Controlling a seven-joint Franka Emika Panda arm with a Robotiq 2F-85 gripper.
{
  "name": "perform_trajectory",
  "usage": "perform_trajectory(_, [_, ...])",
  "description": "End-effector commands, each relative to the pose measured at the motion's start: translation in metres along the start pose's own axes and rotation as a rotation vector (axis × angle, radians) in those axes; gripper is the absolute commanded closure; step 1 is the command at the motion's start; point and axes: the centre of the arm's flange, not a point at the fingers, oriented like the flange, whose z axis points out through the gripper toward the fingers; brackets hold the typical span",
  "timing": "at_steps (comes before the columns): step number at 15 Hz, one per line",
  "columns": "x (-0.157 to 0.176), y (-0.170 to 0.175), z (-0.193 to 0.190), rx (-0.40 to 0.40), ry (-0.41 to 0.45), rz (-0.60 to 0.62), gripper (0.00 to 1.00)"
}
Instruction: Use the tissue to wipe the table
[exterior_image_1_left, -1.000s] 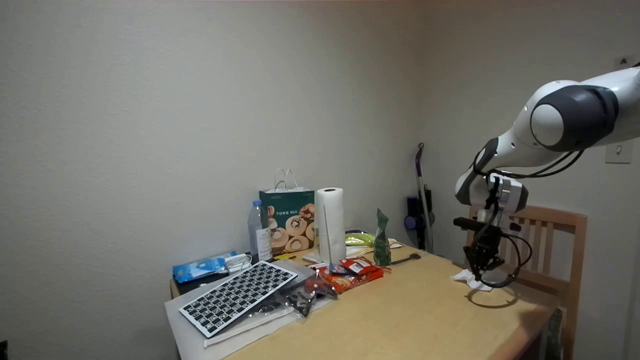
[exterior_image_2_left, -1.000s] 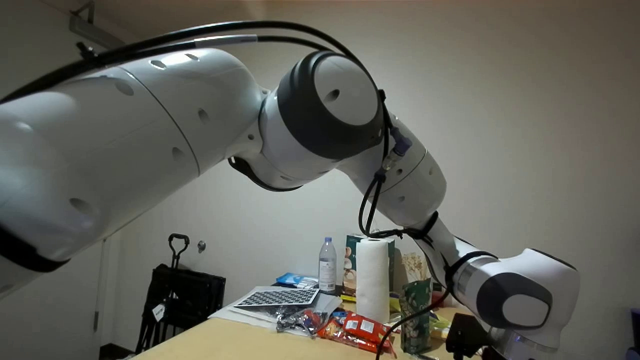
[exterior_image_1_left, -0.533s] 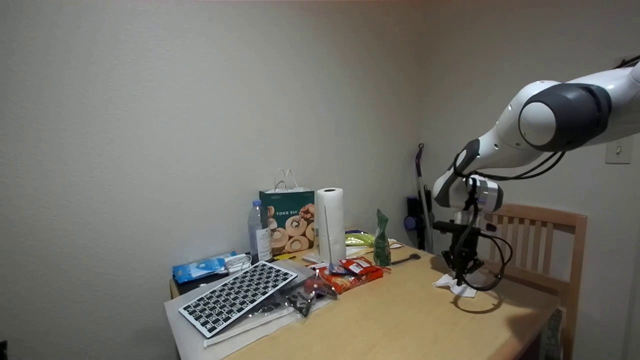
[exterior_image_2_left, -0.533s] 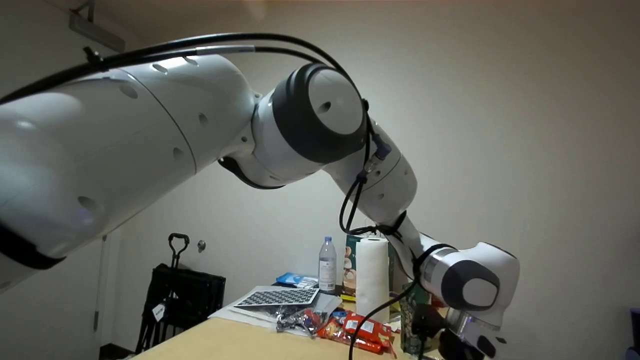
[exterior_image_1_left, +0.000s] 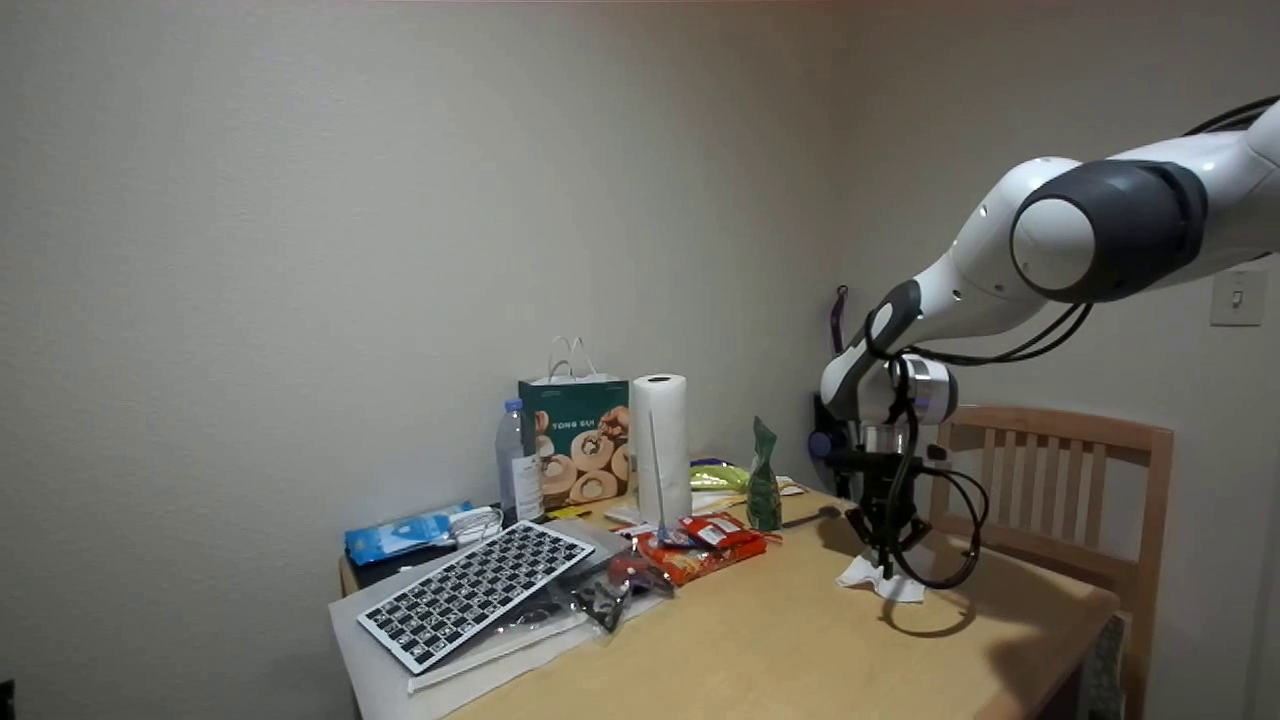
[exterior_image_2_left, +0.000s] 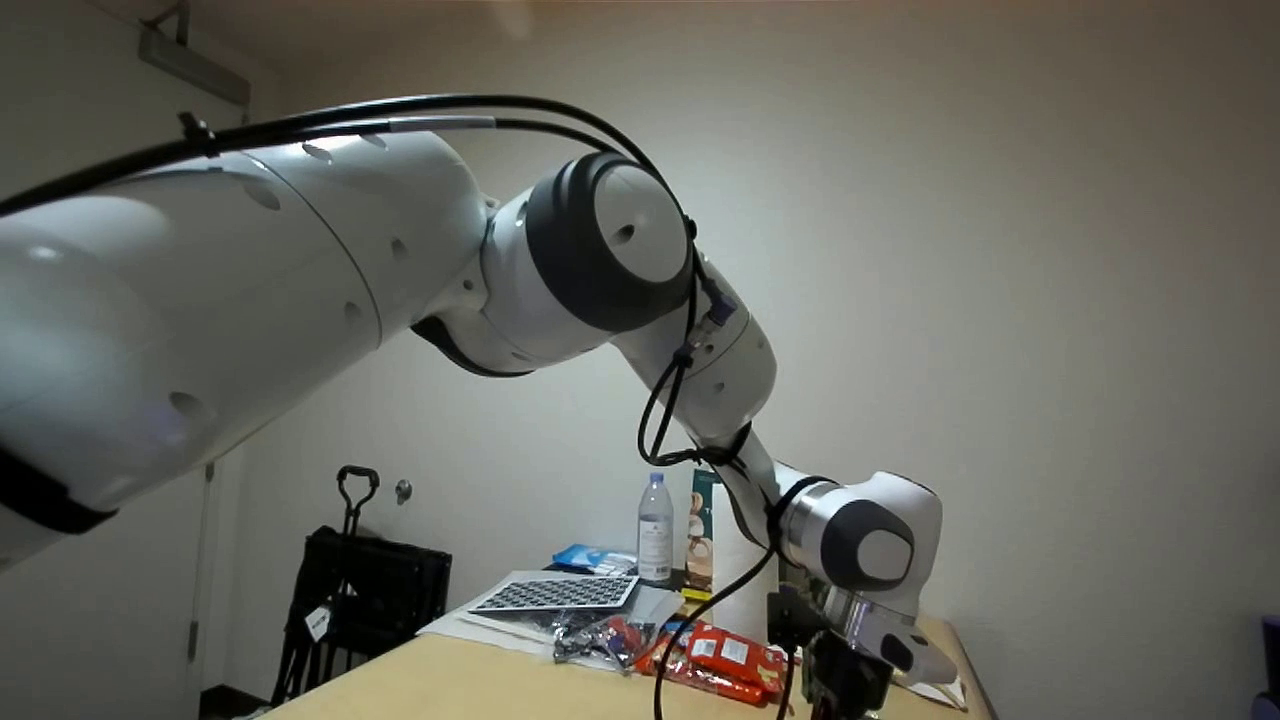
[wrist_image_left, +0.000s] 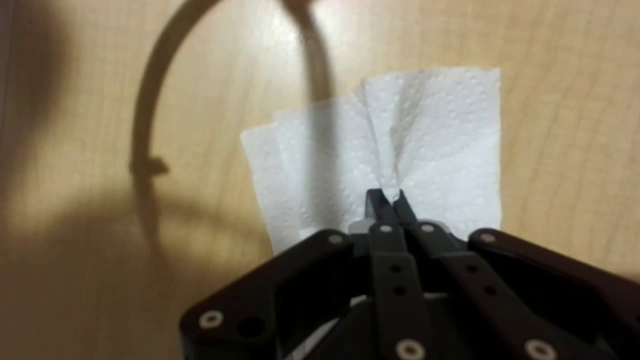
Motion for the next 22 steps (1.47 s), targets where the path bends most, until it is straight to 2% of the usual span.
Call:
perform_trajectory(1, [0.001, 0.0, 0.0, 0.0, 0.0, 0.001, 1.0])
perform_trajectory(4, [-0.034, -0.023, 0.023, -0.085, 0.0, -0.1, 1.0])
perform_trajectory(10, [-0.124, -0.068, 0.053, -0.284, 0.122, -0.353, 1.0])
perform_trajectory(11, [-0.112, -0.06, 0.028, -0.221, 0.104, -0.294, 0.98])
perform_trajectory(13, [-0.132, -0.068, 0.034, -0.255, 0.134, -0.342, 0.98])
perform_trajectory(18, [-0.133, -0.069, 0.034, -0.258, 0.133, -0.345, 1.0])
perform_trajectory(22, [-0.18, -0.095, 0.053, -0.312, 0.169, -0.454, 1.0])
